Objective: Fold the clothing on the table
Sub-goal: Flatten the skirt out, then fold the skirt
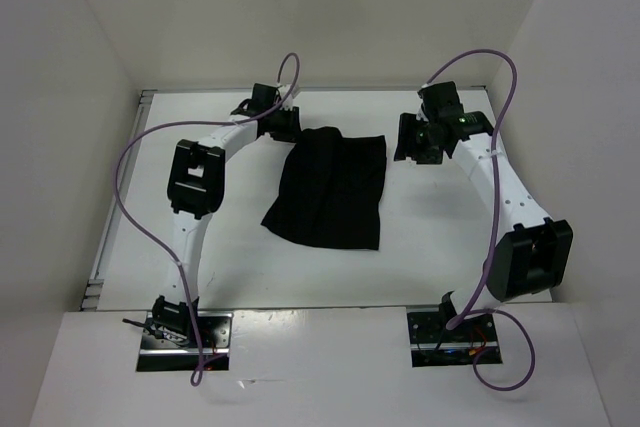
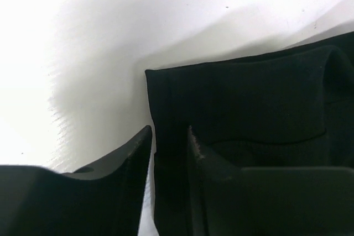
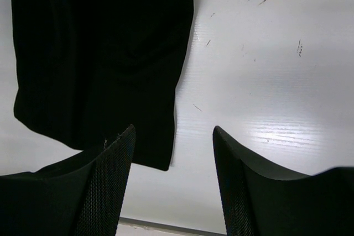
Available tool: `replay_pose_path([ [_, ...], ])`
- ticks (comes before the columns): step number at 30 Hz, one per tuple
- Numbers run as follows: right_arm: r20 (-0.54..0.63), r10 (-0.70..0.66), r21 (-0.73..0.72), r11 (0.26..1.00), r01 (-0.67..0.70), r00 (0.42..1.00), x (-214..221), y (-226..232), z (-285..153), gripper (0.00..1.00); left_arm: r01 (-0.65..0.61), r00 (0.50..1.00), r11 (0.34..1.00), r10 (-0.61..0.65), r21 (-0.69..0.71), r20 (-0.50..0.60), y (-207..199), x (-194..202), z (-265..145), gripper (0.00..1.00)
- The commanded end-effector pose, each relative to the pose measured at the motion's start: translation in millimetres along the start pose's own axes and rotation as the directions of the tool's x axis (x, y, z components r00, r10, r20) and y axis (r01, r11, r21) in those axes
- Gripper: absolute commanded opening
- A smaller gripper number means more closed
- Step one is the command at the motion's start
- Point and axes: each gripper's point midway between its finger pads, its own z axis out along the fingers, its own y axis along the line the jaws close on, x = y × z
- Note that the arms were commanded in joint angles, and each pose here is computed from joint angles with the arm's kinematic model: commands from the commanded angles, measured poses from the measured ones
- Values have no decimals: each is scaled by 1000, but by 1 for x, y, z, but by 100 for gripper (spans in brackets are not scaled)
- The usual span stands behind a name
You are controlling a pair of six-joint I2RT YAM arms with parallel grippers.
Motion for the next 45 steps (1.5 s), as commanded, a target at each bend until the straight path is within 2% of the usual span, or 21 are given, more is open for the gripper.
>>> replay_pose_path([
  [1, 14, 3, -14, 1000, -3, 1000, 0, 3, -7, 63, -6, 1000, 999, 5, 46, 30, -10, -9, 9, 38],
  [2, 14, 3, -14, 1000, -3, 1000, 0, 3, -7, 63, -6, 1000, 999, 5, 46, 30, -11, -9, 9, 31],
  [3, 14, 3, -14, 1000, -3, 1000, 0, 3, -7, 63, 5, 1000, 999, -6, 46, 29, -9, -7, 13, 16],
  [6, 4, 3, -11, 1000, -3, 1000, 3, 2, -5, 63, 34, 999, 992, -36, 121, 20, -23, -5, 12, 0],
  [8, 15, 3, -5, 1000, -3, 1000, 1, 1, -4, 63, 38, 999, 985, -42, 170, 19, -35, -9, 4, 0],
  [10, 15, 3, 23, 1000, -3, 1000, 0, -4, -1, 63, -5, 999, 974, -6, 226, 48, -69, -25, -17, 0],
  [13, 28, 3, 33, 999, -4, 1000, -3, -5, -2, 63, -20, 1000, 946, 15, 323, 20, -106, -14, -44, 0],
  [15, 38, 2, 30, 1000, -4, 999, -6, -4, -2, 63, -37, 998, 918, 17, 394, 53, -135, -17, -79, 0],
  [16, 29, 3, 33, 999, -4, 1000, -5, -5, 1, 63, -76, 992, 915, 29, 397, 122, -150, -36, -108, 0],
  [18, 19, 3, 46, 999, -4, 1000, -4, -7, 5, 63, -84, 989, 915, 27, 394, 148, -159, -43, -130, 0],
  [21, 7, 3, 40, 999, -4, 1000, -2, -6, 8, 63, -50, 987, 952, 2, 301, 158, -137, -52, -156, 0],
  [22, 17, 3, 37, 999, -4, 1000, -4, -5, 9, 63, -12, 986, 965, -31, 260, 162, -116, -47, -159, 0],
  [24, 1, 3, 15, 1000, -4, 1000, -2, -1, 12, 62, 71, 983, 974, -105, 214, 149, -92, -34, -151, 0],
  [26, -11, 4, 9, 1000, -4, 1000, 0, 0, 15, 60, 149, 977, 984, -162, 100, 137, -55, -20, -135, 0],
  [27, -11, 4, 9, 1000, -4, 1000, 0, 0, 15, 59, 202, 974, 978, -205, 42, 93, -38, -1, -119, 0],
  [29, -23, 4, 1, 1000, -4, 1000, 2, 1, 17, 58, 255, 965, 967, -252, -26, 78, -10, 12, -107, 0],
  [33, -24, -4, -30, 1000, 3, 1000, 3, 9, 14, 58, 347, 938, 936, -346, -54, 28, 19, 31, -76, 0],
  [35, -17, -13, -39, 999, 12, 1000, 2, 13, 14, 57, 379, 925, 923, -377, -67, 40, 28, 30, -72, 0],
  [41, -40, -67, -120, 991, 62, 997, 13, 44, 31, 44, 453, 891, 885, -443, -106, 104, 61, 25, -87, 0],
  [44, -67, -59, -130, 990, 50, 996, 16, 47, 52, 44, 460, 887, 880, -453, -114, 87, 62, 35, -85, 0],
  [45, -44, -59, -138, 989, 52, 997, 8, 51, 58, 44, 460, 887, 881, -453, -107, 83, 61, 35, -85, 0],
])
